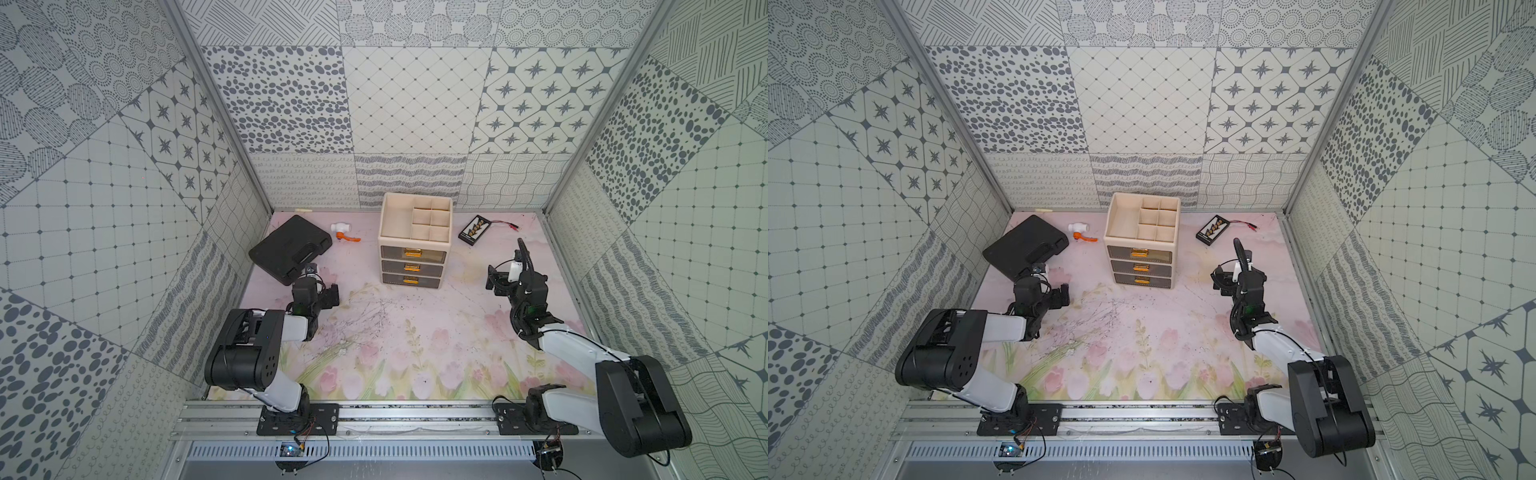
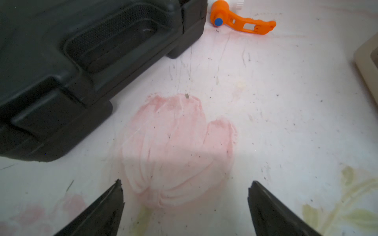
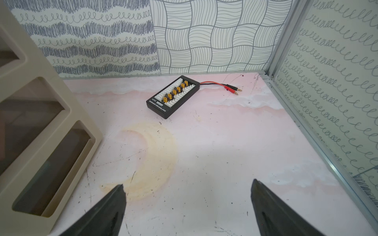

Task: Please put the sticky notes in the drawer by color
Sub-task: Reset both arms

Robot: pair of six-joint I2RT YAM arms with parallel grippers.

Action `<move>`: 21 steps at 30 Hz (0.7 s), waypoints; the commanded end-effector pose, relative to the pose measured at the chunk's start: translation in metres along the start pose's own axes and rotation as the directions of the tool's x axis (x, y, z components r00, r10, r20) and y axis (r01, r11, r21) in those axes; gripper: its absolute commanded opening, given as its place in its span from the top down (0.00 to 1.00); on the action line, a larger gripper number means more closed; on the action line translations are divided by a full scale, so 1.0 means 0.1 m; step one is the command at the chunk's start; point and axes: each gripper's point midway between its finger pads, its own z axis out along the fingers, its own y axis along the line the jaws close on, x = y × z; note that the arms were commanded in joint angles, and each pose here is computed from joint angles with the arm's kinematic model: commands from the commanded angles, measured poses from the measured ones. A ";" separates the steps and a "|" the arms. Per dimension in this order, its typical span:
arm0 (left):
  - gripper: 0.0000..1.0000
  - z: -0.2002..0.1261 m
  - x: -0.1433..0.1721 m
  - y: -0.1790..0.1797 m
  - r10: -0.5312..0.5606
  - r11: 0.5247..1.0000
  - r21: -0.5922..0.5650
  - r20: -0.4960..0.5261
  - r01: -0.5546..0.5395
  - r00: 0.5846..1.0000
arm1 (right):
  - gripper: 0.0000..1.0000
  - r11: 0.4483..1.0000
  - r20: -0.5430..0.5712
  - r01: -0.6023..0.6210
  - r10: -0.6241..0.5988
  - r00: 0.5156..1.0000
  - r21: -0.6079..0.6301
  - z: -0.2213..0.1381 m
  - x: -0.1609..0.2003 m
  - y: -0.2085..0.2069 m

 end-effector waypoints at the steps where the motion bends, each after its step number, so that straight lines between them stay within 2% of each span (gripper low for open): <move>1: 0.02 -0.02 -0.44 -0.01 0.016 0.999 0.027 0.178 -0.021 0.984 | 0.01 0.998 0.113 0.038 -0.042 0.993 0.041 -0.02 -0.23 -0.07; 3: 0.01 -0.02 -0.43 -0.01 0.013 0.999 0.027 0.168 -0.017 0.986 | 0.01 0.998 0.088 0.039 -0.043 0.995 0.051 0.03 -0.12 -0.10; 9: 0.00 -0.02 -0.44 -0.01 0.015 0.999 0.025 0.172 -0.020 0.985 | 0.01 0.999 0.107 0.025 -0.028 0.994 0.032 0.25 0.23 -0.12; 11: 0.00 -0.02 -0.43 -0.01 0.015 0.999 0.026 0.173 -0.020 0.985 | 0.01 0.999 0.141 0.018 -0.022 0.990 0.031 0.26 0.25 -0.12; 16: 0.00 -0.02 -0.43 -0.01 0.017 0.999 0.023 0.174 -0.021 0.985 | 0.01 0.999 0.024 0.024 -0.023 0.999 -0.035 0.40 0.29 -0.07; 21: 0.00 -0.02 -0.44 0.00 0.018 0.999 0.023 0.176 -0.022 0.984 | 0.01 0.999 0.023 0.018 -0.017 1.000 -0.043 0.41 0.29 -0.07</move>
